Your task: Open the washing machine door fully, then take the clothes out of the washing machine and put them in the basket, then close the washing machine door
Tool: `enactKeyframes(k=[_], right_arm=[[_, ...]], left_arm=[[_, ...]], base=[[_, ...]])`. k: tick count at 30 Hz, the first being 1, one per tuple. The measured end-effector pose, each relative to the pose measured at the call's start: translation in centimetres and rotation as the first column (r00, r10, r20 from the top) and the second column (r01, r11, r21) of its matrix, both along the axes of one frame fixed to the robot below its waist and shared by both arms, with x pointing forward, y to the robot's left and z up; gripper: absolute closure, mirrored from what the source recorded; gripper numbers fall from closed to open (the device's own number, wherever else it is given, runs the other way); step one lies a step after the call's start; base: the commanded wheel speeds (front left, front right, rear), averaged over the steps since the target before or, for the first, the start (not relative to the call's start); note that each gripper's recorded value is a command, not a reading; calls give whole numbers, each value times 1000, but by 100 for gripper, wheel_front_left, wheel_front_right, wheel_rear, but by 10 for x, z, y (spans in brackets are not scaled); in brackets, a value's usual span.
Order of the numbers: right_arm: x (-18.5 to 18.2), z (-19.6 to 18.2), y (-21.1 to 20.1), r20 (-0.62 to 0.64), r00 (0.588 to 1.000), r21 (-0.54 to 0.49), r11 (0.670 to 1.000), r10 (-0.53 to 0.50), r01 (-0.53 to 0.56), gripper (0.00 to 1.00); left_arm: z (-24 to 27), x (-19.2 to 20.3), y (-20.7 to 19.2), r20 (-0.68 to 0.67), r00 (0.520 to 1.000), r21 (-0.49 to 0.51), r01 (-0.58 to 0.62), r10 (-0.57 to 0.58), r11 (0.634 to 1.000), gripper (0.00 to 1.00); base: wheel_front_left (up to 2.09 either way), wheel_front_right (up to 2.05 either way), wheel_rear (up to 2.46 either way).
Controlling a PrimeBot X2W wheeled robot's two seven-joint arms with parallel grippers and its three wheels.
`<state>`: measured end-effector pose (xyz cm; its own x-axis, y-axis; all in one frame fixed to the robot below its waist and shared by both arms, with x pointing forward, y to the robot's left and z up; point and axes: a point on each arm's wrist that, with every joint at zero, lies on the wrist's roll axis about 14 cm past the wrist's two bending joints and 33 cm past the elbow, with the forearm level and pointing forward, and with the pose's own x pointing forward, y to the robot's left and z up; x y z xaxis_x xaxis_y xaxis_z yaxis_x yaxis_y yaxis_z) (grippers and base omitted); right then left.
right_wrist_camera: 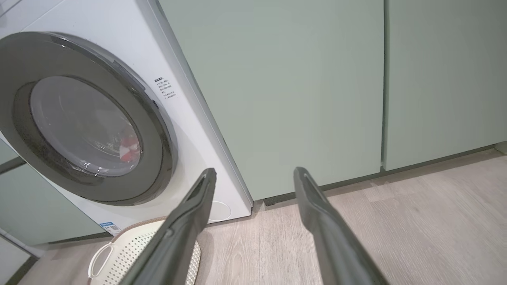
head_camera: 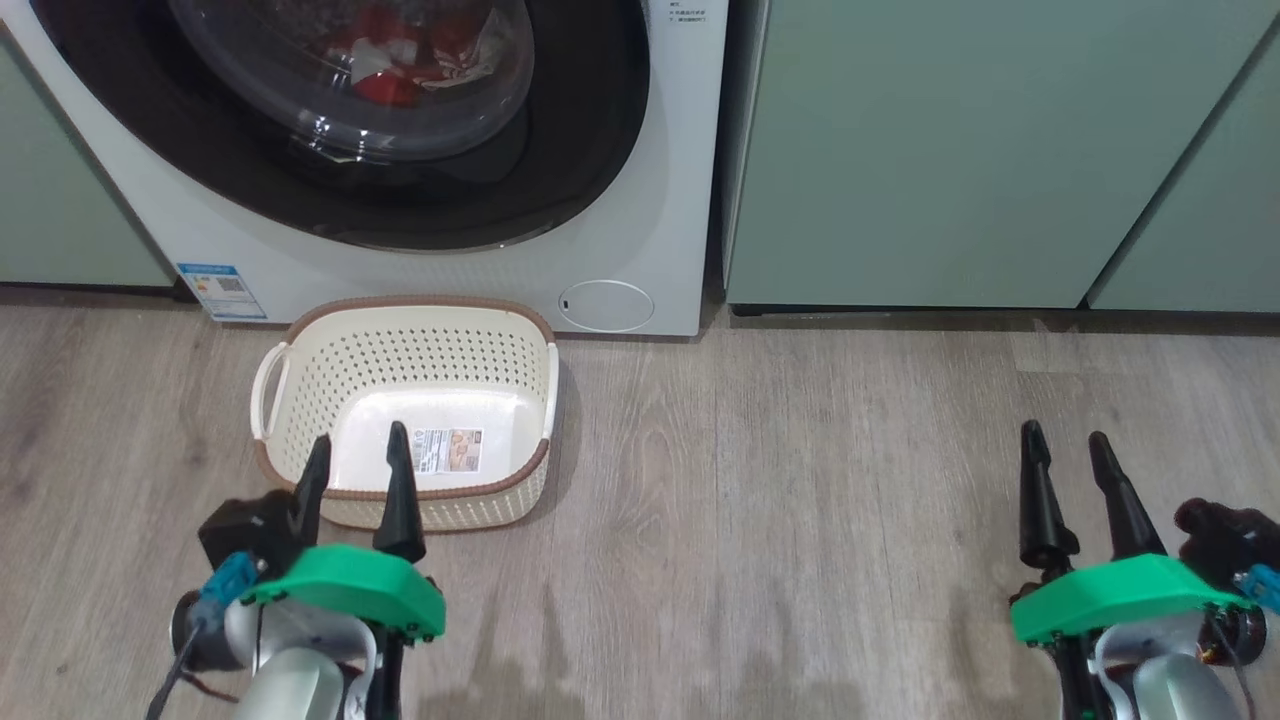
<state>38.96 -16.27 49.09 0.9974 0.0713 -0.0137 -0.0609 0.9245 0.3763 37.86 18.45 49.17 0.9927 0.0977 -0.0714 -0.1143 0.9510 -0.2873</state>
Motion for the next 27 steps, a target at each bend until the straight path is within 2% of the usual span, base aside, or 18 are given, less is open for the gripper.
enactKeyframes(k=[9,17,27], right_arm=[[-1,-5,5,-3,1000,-89,996,22,-23,0],[3,4,7,43,998,-168,985,37,-29,0],[4,7,10,64,996,-236,971,55,-38,0]], left_arm=[[8,0,0,42,999,106,-1,-3,994,0],[18,1,-1,85,996,205,-2,-16,979,0],[25,4,-5,119,992,278,3,-37,961,0]], base=[[0,0,0],[0,0,0],[0,0,0]])
